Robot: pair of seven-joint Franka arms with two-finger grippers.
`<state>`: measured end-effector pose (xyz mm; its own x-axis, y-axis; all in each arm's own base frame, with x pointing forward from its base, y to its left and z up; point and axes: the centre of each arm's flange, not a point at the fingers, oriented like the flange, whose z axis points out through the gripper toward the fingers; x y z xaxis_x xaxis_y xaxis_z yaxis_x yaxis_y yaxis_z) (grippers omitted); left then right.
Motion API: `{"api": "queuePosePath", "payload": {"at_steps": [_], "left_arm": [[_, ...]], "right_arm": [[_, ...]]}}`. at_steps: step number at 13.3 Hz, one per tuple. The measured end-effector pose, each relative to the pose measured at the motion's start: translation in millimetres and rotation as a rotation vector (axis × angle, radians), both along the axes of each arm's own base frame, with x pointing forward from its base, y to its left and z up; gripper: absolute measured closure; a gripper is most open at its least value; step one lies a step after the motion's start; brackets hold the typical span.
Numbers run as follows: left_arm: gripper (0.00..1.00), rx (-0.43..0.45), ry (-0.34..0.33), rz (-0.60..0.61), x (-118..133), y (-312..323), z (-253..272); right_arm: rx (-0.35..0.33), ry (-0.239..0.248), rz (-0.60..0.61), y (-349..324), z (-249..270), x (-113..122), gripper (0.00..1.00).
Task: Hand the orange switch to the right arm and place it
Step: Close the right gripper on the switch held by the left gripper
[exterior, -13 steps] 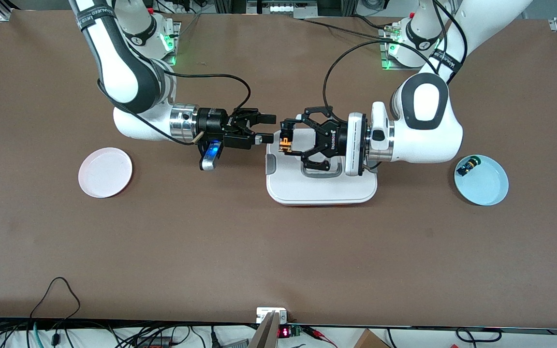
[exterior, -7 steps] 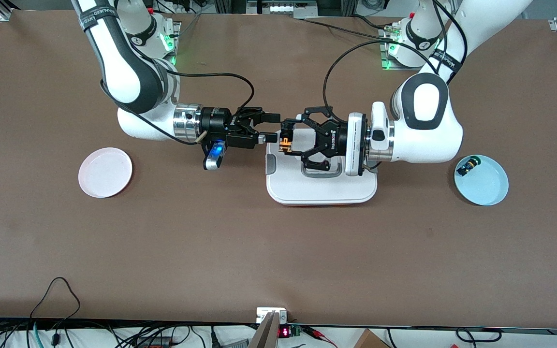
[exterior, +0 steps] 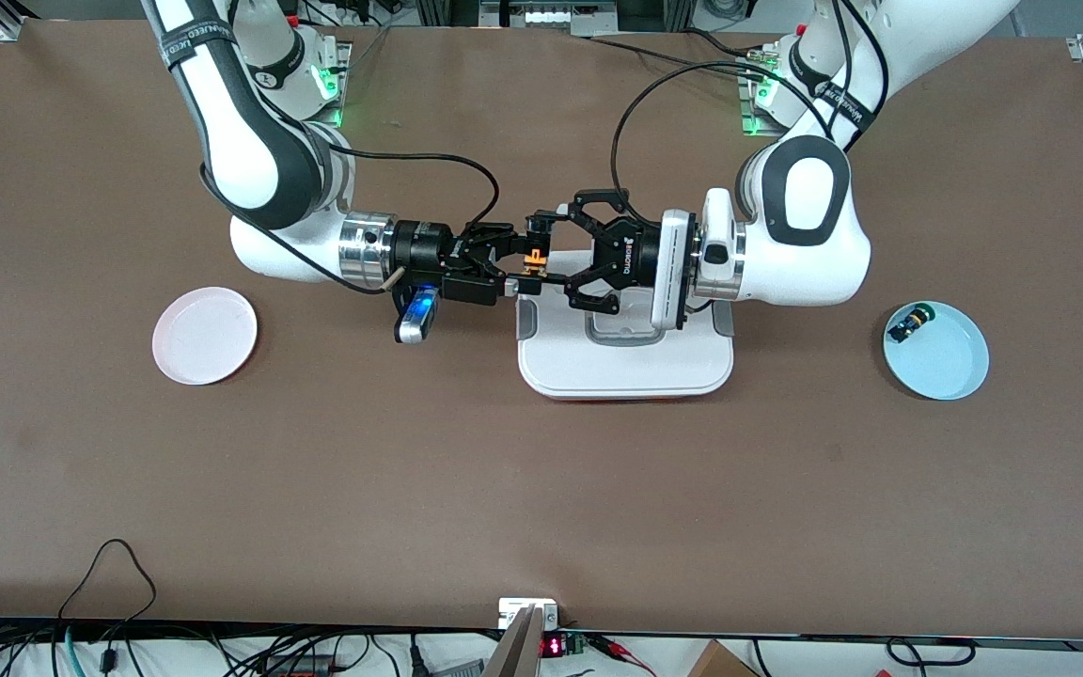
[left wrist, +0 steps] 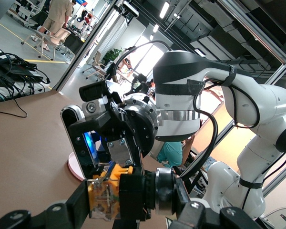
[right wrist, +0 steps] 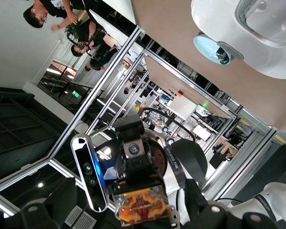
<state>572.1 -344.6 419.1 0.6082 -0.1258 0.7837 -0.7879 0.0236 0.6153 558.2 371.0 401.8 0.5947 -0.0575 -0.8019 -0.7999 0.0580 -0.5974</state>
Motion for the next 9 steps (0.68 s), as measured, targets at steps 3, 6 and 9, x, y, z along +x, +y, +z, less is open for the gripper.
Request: {"api": "queuePosePath", "payload": {"at_steps": [3,6,9], "left_arm": [[0.28,0.0,0.0,0.0,-0.1,-0.2,0.2],[0.28,-0.001,-0.001,-0.002,-0.9,-1.5,0.6],[0.28,0.004,-0.002,0.003,-1.5,-3.2,0.5]], "right_arm": [[0.001,-0.001,0.001,0.5,0.4,0.0,0.0],[0.004,-0.004,0.005,2.1,3.4,-1.2,0.0],[0.006,-0.008,0.006,2.7,6.1,-2.0,0.02]]}}
